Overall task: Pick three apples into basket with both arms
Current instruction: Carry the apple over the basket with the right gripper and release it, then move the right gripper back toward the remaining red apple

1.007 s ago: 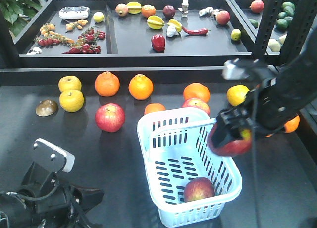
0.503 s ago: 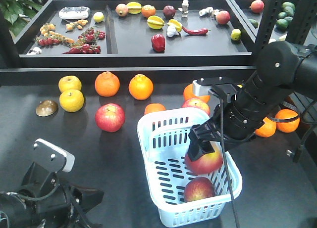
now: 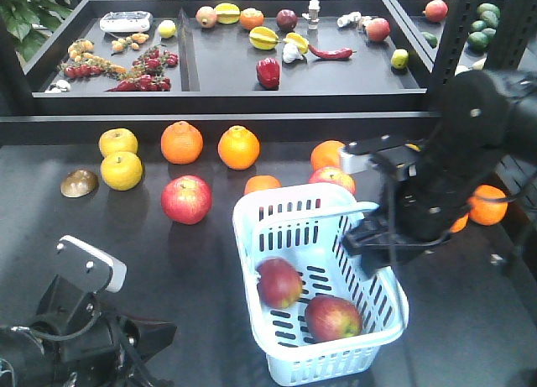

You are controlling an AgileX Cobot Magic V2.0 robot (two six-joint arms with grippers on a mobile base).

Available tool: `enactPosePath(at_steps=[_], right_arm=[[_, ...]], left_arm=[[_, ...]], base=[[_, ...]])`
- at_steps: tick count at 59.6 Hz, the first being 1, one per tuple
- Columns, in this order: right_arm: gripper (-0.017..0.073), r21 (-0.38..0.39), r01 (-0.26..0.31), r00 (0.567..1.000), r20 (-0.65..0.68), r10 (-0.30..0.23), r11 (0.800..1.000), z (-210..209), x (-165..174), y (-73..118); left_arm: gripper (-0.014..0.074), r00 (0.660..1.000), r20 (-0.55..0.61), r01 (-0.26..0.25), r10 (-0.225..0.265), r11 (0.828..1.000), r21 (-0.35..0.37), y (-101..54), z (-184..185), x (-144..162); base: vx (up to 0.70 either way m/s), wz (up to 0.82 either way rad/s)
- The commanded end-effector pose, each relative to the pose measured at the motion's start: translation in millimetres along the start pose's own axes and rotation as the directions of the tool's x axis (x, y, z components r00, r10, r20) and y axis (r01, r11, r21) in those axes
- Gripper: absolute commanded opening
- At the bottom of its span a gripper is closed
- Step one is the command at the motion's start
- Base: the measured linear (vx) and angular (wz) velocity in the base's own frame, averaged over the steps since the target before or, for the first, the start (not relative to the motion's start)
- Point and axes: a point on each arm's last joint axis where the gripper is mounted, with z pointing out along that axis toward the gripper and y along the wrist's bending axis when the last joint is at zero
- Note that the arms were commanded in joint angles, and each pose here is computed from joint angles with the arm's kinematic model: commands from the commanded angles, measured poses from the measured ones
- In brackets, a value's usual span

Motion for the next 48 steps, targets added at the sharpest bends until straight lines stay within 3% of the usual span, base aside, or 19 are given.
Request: enactPosePath(at_steps=[1,7,13,19,26,34,40,48], right_arm=[[0.0166,0.154,-0.008,0.998,0.068,-0.003,0.988,-40.1,14.5,-7.5],[-0.0017,0.310,-0.083,0.994,0.097,0.056,0.947,-60.3,27.4,-22.1],[-0.0011,0.354,-0.204,0.975,0.153,0.158,0.913,-78.3,42.7,-41.9],[-0.0010,0.336,-0.313,0.946,0.193,0.261,0.888,-90.0,58.3,-67.3],[-0.0009,0.320,-0.453,0.890,0.220,0.400,0.832,-98.6,80.8,-104.8],[-0.0002,0.243,-0.589,0.806,0.243,0.539,0.771,-104.4,110.0,-142.5],[0.0032,0.174,-0.635,0.767,0.254,0.589,0.752,-105.2,123.4,-158.3],[0.0176,0.126,-0.676,0.731,0.242,0.638,0.726,-99.2,133.5,-173.4]], left_arm=[[-0.0006,0.998,0.057,0.014,-0.014,1.000,-0.005,-1.9,-3.6,-10.5],[-0.0006,0.998,0.057,0.015,-0.015,1.000,-0.005,-1.9,-3.6,-10.5],[-0.0006,0.998,0.057,0.015,-0.015,1.000,-0.005,-1.9,-3.6,-10.5],[-0.0006,0.998,0.057,0.015,-0.015,1.000,-0.005,-1.9,-3.6,-10.5],[-0.0006,0.999,0.049,0.015,-0.016,1.000,0.002,-2.5,-3.5,-9.8],[-0.0006,0.999,0.047,0.024,-0.025,1.000,0.006,-2.9,-3.5,-9.6],[-0.0006,0.997,0.050,0.056,-0.057,0.998,0.012,-3.3,-3.5,-10.0],[-0.0006,0.996,0.051,0.073,-0.074,0.997,0.017,-3.6,-3.5,-10.1]], base=[[0.00,0.00],[0.00,0.00],[0.00,0.00],[0.00,0.00],[0.00,0.00],[0.00,0.00],[0.00,0.00],[0.00,0.00]])
